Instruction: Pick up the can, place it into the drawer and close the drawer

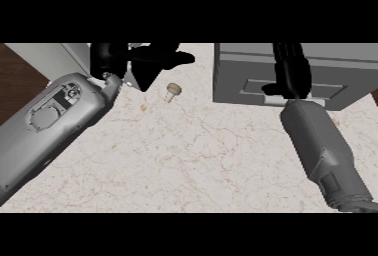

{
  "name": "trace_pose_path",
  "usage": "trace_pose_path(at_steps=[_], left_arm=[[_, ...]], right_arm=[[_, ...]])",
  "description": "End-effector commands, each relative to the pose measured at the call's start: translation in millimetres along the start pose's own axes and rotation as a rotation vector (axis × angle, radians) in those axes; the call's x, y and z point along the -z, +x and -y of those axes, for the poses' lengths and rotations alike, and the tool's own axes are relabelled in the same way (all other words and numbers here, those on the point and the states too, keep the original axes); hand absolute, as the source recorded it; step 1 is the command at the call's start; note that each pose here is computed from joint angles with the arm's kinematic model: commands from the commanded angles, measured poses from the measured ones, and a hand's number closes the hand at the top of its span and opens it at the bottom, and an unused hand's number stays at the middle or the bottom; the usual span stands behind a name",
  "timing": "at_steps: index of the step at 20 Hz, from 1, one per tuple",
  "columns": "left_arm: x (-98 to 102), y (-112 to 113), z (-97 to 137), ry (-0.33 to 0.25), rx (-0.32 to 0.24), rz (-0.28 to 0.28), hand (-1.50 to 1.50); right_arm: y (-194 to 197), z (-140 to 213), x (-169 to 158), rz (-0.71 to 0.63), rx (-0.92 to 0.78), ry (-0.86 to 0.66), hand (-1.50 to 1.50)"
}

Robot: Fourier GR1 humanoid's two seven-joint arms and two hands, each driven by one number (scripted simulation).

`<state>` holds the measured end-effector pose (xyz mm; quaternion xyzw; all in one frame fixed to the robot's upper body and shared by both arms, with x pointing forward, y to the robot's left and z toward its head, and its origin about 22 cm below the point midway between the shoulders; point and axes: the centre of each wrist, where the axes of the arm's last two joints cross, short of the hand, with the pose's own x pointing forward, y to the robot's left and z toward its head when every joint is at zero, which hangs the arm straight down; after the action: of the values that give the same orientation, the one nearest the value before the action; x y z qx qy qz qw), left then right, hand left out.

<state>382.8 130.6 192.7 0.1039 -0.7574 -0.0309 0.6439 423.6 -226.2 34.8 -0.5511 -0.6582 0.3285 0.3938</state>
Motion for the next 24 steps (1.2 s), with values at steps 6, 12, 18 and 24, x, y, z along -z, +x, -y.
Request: trace_pose_path(at_steps=[6,12,18,24], left_arm=[[-13.4,-18.2,-7.4,-0.001,0.003,-0.004,-1.5],[-23.1,-22.3,-10.6,-0.014,-0.002,0.01,-1.5],[-29.0,-26.7,-21.8,-0.026,0.022,0.026,-1.5],[-31.1,-33.4,-30.1,-0.006,-0.001,0.006,-1.5]], right_arm=[[31.1,8.1,35.9,-0.016,0.024,-0.022,-1.5],[35.6,19.9,53.5,-0.02,0.032,-0.021,-1.5],[31.2,25.6,59.6,-0.023,0.134,-0.015,-1.5],[57.6,26.6,64.7,-0.047,0.407,-0.063,-1.5]])
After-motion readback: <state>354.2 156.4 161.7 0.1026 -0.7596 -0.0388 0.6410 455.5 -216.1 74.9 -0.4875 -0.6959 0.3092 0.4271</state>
